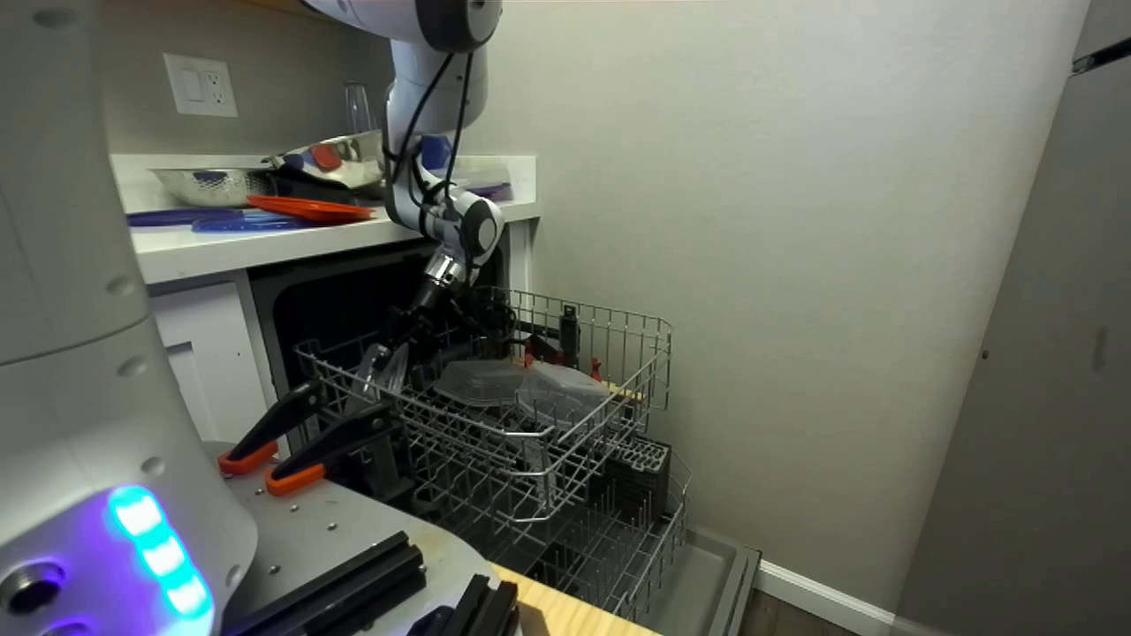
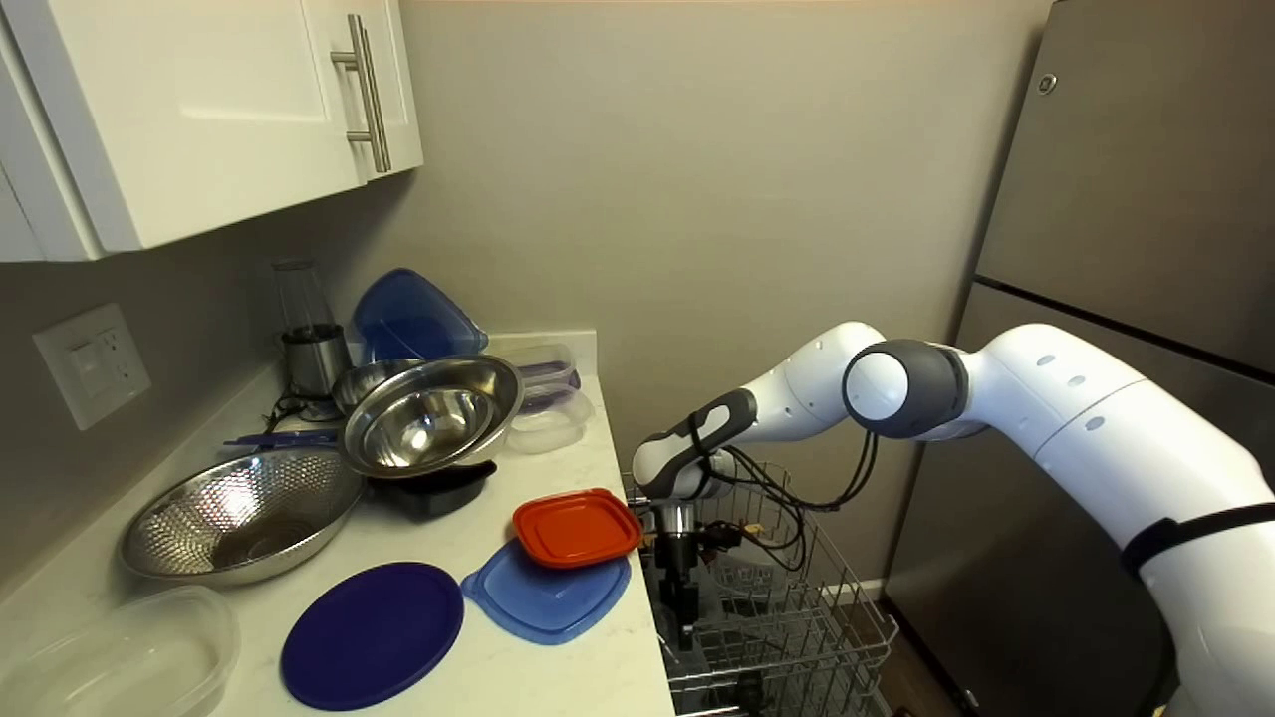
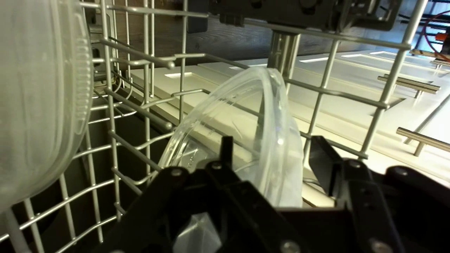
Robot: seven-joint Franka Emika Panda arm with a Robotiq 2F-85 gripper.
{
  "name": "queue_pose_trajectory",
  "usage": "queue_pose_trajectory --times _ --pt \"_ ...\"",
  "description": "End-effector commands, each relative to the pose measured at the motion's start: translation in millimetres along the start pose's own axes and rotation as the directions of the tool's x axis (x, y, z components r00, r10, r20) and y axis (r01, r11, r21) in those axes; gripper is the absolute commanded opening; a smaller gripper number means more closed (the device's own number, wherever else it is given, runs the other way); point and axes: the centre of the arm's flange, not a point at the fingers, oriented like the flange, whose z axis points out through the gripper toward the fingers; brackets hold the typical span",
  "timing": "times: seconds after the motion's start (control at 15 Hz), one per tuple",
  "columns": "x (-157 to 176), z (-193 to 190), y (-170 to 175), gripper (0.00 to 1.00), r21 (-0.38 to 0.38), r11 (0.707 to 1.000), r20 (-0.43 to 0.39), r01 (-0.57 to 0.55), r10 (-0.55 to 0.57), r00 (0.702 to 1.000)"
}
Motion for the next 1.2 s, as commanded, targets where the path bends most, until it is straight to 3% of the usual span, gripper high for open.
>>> queue_pose_trajectory --times 0.0,0.27,0.4,0.73,1.13 --pt "-11.2 2.4 -20.8 0.28 -0.012 0.999 -0.057 0.053 -0.053 0.997" --pt "-37.6 -1.5 -23.1 0.04 -0.037 0.989 -0.201 0.144 -0.149 0.968" --pt "-55.3 -2.1 -23.6 0.0 -0.055 0.983 -0.28 0.176 -0.184 0.942" --pt "-91.4 -2.9 -18.3 0.02 -0.104 0.97 -0.497 0.219 -0.242 0.833" --pt "-109.6 -4.2 -23.5 0.02 -0.152 0.962 -0.617 0.228 -0.272 0.739"
